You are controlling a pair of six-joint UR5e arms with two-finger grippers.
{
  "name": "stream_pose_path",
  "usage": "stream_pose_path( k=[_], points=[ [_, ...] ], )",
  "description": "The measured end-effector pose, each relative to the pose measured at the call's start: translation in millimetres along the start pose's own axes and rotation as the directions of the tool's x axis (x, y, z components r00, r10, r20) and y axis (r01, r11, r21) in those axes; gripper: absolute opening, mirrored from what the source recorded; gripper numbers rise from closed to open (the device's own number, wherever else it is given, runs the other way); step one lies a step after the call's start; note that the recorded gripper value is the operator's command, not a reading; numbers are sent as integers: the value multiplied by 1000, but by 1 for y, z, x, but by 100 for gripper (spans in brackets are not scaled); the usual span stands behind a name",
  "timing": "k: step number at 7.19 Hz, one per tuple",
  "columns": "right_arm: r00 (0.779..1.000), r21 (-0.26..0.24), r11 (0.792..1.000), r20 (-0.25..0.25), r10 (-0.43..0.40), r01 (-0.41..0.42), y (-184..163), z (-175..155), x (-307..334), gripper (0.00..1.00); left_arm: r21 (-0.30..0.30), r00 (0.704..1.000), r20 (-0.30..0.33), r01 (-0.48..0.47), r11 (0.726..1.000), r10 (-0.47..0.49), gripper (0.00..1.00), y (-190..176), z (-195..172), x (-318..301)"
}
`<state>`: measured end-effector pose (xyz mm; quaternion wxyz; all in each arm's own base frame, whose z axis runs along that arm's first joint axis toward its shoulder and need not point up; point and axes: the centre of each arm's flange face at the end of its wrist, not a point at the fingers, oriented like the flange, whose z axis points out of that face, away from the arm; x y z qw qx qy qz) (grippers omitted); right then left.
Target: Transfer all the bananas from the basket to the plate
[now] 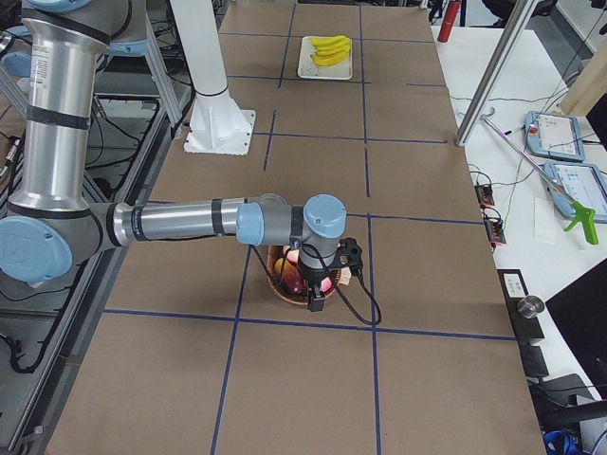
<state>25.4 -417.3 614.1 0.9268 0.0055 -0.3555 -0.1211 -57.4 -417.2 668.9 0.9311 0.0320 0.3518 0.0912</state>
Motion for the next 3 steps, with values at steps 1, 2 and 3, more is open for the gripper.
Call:
stream_pose_path(
  k=[1, 2, 3],
  points=[
    [1000, 0, 1000, 1, 1, -1, 0, 0, 0, 99, 0, 1000, -1, 0, 1000, 0, 100, 1, 0, 0],
    [1000, -1, 1000, 1, 1, -1, 0, 0, 0, 99, 0, 1000, -3, -1, 1000, 1, 100, 1, 0, 0],
    [1000, 0, 1000, 2, 1, -1, 0, 0, 0, 99, 0, 1000, -4, -1, 1000, 1, 100, 2, 0, 0]
  ],
)
